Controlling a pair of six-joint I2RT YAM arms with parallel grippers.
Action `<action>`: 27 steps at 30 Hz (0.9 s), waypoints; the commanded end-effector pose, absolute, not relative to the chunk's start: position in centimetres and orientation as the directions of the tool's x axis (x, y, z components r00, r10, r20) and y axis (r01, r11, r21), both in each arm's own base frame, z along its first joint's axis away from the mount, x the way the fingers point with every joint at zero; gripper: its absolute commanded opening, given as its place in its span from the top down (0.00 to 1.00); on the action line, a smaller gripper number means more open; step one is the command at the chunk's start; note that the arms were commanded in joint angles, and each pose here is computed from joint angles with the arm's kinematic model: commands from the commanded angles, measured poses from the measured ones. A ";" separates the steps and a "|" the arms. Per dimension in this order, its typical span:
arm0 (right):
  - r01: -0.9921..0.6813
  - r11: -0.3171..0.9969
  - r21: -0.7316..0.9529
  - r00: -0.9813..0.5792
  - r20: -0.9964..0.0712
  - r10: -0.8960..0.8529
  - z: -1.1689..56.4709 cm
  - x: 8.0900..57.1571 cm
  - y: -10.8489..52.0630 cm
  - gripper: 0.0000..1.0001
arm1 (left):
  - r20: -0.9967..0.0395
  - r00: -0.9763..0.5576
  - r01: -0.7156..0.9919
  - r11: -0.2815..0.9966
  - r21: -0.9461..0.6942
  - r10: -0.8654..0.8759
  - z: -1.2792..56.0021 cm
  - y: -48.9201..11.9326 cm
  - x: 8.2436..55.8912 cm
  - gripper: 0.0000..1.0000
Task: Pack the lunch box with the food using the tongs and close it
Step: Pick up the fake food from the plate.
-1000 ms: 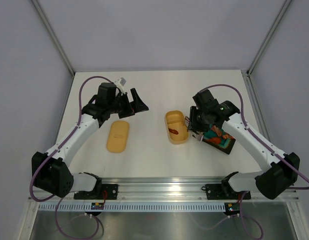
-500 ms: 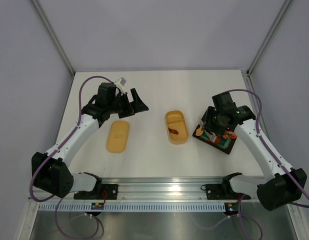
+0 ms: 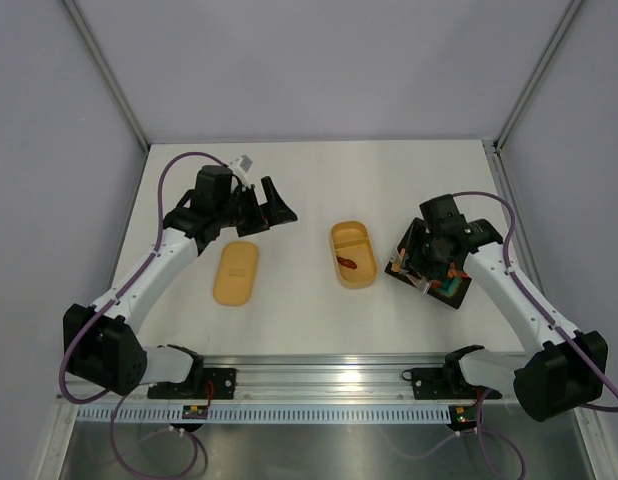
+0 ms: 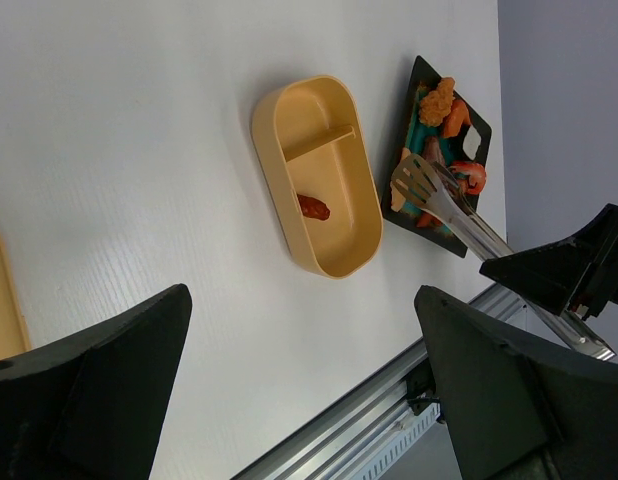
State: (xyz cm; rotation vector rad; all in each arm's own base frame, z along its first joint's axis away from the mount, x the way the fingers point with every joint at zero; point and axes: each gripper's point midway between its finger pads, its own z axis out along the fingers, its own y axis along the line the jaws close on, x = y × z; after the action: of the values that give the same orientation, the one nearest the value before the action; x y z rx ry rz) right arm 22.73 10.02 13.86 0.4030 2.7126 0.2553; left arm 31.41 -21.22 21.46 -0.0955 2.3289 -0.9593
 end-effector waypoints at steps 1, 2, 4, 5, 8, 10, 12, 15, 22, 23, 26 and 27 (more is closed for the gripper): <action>0.257 0.931 0.258 -0.871 -0.356 0.339 13.8 23.4 10.3 0.41 | -0.525 -0.805 0.180 0.730 -0.659 -0.276 21.7 -21.3 31.7 0.01; 0.258 0.930 0.262 -0.869 -0.358 0.342 13.7 23.4 10.3 0.41 | -0.523 -0.807 0.179 0.730 -0.659 -0.274 21.6 -21.3 31.7 0.01; 0.265 0.929 0.260 -0.870 -0.352 0.347 13.2 23.2 10.2 0.41 | -0.520 -0.808 0.174 0.732 -0.659 -0.276 21.4 -21.3 31.7 0.01; 0.264 0.929 0.258 -0.870 -0.353 0.345 13.1 23.3 10.2 0.41 | -0.519 -0.809 0.176 0.729 -0.661 -0.275 21.4 -21.4 31.7 0.01; 0.254 0.925 0.284 -0.876 -0.337 0.344 12.9 23.2 10.8 0.42 | -0.513 -0.812 0.172 0.727 -0.665 -0.277 21.3 -21.5 31.7 0.01; 0.253 0.924 0.287 -0.876 -0.337 0.344 12.8 23.1 10.8 0.43 | -0.509 -0.815 0.169 0.727 -0.666 -0.277 21.1 -21.5 31.7 0.01; 0.254 0.924 0.287 -0.875 -0.338 0.346 12.8 23.2 10.8 0.44 | -0.508 -0.815 0.167 0.726 -0.667 -0.279 21.0 -21.4 31.7 0.01; 0.251 0.922 0.296 -0.872 -0.343 0.348 13.0 23.3 10.9 0.48 | -0.506 -0.816 0.166 0.726 -0.667 -0.278 20.9 -21.4 31.7 0.01; 0.267 0.923 0.278 -0.863 -0.357 0.357 13.3 23.3 10.3 0.59 | -0.503 -0.818 0.162 0.726 -0.669 -0.280 20.7 -21.5 31.7 0.01; 0.277 0.926 0.258 -0.857 -0.370 0.359 13.4 23.2 9.8 0.61 | -0.503 -0.818 0.162 0.726 -0.669 -0.280 20.7 -21.5 31.7 0.01; 0.285 0.925 0.250 -0.850 -0.380 0.364 13.7 23.1 9.3 0.62 | -0.502 -0.819 0.165 0.723 -0.671 -0.279 20.7 -21.6 31.7 0.01; 0.284 0.926 0.249 -0.849 -0.384 0.363 13.8 23.1 9.3 0.63 | -0.501 -0.819 0.163 0.724 -0.671 -0.280 20.7 -21.5 31.7 0.01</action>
State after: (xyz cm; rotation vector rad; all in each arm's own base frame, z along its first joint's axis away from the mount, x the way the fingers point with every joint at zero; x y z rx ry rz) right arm 22.68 10.10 12.45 0.4465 2.7103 0.2784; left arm 31.31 -21.21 20.27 -0.1054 2.3598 -0.9535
